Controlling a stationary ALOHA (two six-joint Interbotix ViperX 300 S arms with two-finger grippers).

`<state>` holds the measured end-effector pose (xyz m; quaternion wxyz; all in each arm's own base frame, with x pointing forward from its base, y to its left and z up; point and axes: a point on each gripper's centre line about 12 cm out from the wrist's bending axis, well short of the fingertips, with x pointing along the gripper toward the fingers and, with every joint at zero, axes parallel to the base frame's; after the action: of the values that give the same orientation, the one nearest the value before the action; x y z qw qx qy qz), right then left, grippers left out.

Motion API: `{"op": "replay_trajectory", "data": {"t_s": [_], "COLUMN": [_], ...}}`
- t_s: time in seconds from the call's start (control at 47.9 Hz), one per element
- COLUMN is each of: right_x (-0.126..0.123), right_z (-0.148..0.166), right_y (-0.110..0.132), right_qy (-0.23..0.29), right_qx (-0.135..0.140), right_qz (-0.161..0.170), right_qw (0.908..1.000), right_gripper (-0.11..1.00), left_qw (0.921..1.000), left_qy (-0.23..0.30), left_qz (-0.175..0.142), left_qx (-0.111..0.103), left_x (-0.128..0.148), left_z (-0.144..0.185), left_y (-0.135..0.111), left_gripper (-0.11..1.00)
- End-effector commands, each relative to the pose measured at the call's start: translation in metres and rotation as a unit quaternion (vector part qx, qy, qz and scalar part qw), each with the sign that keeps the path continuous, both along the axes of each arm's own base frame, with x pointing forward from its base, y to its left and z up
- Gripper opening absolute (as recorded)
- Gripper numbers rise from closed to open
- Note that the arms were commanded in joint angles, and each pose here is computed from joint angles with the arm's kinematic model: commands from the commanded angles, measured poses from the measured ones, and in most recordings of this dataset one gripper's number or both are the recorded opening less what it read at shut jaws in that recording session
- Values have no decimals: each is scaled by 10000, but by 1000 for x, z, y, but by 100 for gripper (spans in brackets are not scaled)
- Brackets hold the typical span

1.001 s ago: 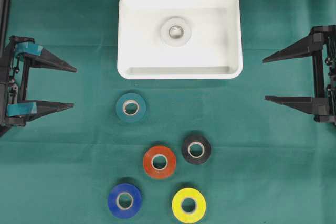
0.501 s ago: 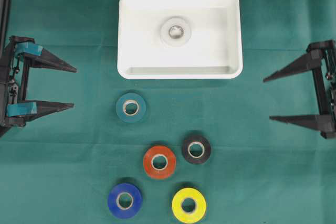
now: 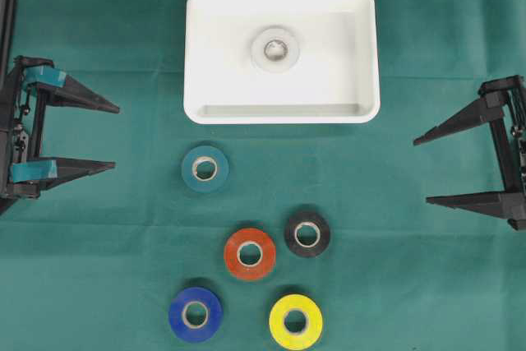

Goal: Pick up the tape from a random location and place it into the white case.

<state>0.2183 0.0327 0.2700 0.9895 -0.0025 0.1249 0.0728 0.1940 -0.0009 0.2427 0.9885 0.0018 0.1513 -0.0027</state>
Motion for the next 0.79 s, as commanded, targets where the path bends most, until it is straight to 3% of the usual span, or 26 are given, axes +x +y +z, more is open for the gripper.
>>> {"op": "replay_trajectory", "data": {"t_s": [0.0,0.563,0.772], "right_x": [6,63,67], "right_z": [14,11,12], "right_y": [2,19,21], "right_qy": [-208,224,205], "right_qx": [62,-59,-78], "right_qz": [10,179,202], "right_qw": [9998,9996,9996], "right_gripper": [90,90,90], "left_qw": [10000,10000,10000], "left_qy": [-84,-31,-15], "left_qz": [-3,-3,-4], "left_qx": [-15,-15,-15], "left_x": [2,3,3], "left_z": [6,4,3], "left_y": [0,0,0], "left_gripper": [96,96,96]}}
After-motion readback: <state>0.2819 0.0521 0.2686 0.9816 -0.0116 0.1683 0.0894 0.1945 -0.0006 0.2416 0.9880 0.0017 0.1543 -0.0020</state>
